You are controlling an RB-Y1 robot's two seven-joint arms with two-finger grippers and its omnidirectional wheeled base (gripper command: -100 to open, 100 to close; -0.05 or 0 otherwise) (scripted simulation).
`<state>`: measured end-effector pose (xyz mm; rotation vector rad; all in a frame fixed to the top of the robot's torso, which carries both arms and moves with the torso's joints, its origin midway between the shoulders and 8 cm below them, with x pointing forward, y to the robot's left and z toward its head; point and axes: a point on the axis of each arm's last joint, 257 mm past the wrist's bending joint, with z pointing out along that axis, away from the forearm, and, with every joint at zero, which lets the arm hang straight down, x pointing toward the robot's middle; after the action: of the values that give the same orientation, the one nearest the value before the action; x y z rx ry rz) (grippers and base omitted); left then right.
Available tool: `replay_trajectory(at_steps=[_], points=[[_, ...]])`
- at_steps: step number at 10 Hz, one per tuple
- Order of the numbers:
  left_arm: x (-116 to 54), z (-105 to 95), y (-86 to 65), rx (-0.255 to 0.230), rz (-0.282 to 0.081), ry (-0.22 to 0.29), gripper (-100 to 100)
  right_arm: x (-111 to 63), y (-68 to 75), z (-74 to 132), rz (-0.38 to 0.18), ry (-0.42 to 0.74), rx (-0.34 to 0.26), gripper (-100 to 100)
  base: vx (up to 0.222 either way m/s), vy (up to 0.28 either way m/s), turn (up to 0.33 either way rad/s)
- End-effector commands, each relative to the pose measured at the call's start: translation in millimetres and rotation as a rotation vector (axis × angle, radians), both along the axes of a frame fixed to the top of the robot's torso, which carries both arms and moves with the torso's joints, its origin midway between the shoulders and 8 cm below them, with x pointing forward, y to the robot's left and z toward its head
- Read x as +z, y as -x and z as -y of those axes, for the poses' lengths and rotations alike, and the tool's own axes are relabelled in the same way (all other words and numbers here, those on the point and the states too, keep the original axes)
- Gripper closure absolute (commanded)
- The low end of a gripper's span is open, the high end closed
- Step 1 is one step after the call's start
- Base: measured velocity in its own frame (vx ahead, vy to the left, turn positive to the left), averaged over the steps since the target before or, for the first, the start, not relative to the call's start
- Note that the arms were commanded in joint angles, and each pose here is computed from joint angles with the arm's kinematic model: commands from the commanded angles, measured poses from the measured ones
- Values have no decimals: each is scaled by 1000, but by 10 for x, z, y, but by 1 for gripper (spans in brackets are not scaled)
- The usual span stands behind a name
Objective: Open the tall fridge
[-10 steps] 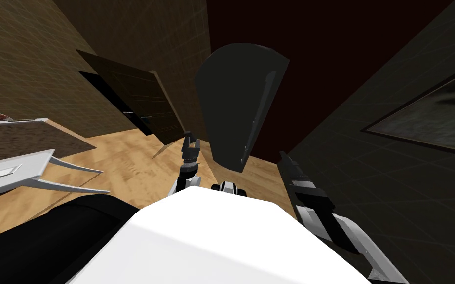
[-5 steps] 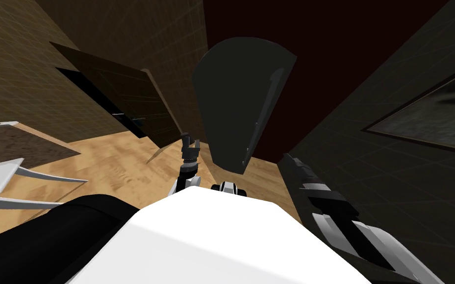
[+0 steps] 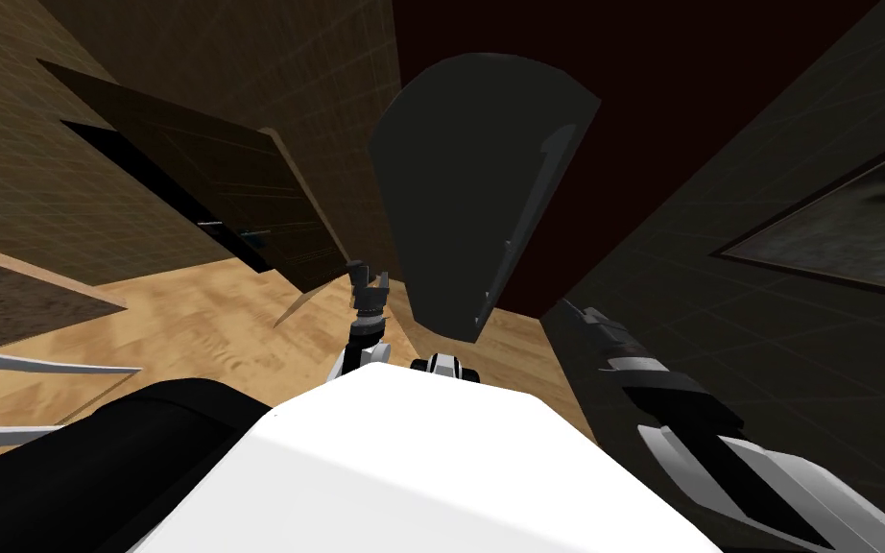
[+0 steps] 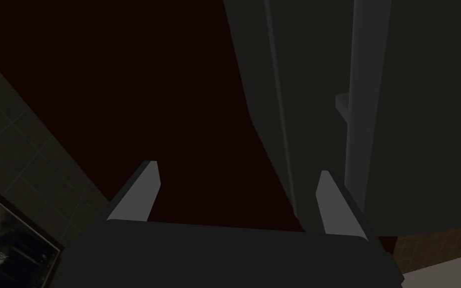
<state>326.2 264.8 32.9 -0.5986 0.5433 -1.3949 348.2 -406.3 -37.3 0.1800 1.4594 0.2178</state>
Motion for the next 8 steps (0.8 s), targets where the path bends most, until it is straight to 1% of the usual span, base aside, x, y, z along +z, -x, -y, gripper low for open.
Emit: replay_trajectory(at_steps=[1,3,4,5,6,8], points=[[0,0,0,0,0,0,0,33,-6,125,-35,89,-22,-100,69,98,-40],[0,0,0,0,0,0,0,100,-4,299,-72,194,-61,-100,71,111,-88],[0,0,0,0,0,0,0,108,-26,267,-75,206,-48,-100,78,92,-54],[0,0,0,0,0,0,0,151,-34,344,-91,259,-65,-100,67,85,-48],[0,0,0,0,0,0,0,154,-44,330,-92,264,-59,-100,50,66,-33],[0,0,0,0,0,0,0,256,-68,476,-119,365,-94,-100,83,83,-91]])
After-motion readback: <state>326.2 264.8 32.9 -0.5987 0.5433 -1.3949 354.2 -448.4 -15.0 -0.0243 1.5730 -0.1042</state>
